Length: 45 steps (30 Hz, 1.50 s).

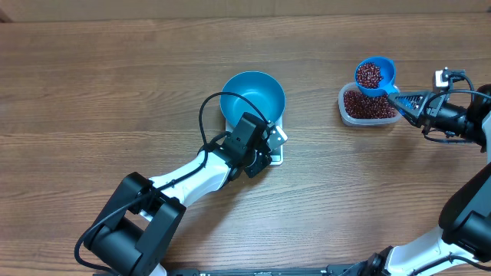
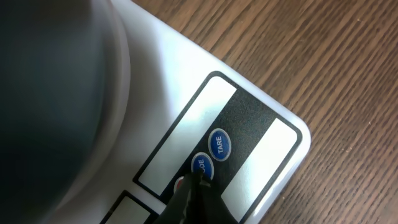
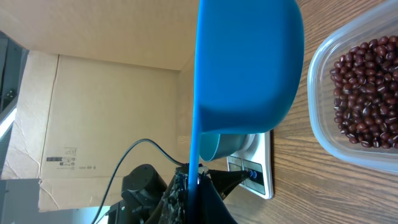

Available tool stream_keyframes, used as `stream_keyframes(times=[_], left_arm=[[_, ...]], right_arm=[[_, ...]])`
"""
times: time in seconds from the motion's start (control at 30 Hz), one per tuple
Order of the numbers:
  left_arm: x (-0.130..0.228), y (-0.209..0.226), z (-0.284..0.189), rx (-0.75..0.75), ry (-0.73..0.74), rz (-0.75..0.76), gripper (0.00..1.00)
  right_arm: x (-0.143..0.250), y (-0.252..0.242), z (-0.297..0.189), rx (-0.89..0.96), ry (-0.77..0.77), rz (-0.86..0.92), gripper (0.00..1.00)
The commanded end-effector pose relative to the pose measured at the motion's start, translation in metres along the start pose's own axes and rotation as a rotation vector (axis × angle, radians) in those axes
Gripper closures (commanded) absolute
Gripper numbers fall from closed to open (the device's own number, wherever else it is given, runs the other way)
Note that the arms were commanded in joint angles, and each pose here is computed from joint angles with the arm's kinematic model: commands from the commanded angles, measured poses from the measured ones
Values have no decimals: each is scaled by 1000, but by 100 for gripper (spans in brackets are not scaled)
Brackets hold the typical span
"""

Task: Scoop item into bowl and weigh 150g on scale

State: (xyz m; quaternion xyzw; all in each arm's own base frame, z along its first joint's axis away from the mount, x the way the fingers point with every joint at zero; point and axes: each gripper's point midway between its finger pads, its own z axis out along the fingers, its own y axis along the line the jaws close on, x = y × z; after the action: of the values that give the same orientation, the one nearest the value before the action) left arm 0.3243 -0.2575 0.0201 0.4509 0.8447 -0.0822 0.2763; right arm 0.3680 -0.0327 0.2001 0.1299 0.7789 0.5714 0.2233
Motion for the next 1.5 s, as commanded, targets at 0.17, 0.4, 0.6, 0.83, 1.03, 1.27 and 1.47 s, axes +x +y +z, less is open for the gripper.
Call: stream_keyframes(times=[0.17,0.4,0.6,0.83,1.03,1.27,1.47], left_arm=[[8,6,5,-25,24,12,96],[9,7,5,-31,26,12,96],[9,7,5,-33,27,12,96],[10,12,4,-61,36,9,96],[10,12,4,-60,36,8,96],[10,10,5,-51,33,9,96],[10,9,5,-46,31,9,96]], right_arm=[[-1,1,0,-24,-9,-10,96],[-1,1,0,-24,-9,-10,96],[0,1,0,-24,-8,-7,96],[0,1,0,-24,-8,-7,96],[0,1,0,-24,-8,-7,96],[0,1,0,-24,-8,-7,96],[0,1,0,-24,-8,-7,96]])
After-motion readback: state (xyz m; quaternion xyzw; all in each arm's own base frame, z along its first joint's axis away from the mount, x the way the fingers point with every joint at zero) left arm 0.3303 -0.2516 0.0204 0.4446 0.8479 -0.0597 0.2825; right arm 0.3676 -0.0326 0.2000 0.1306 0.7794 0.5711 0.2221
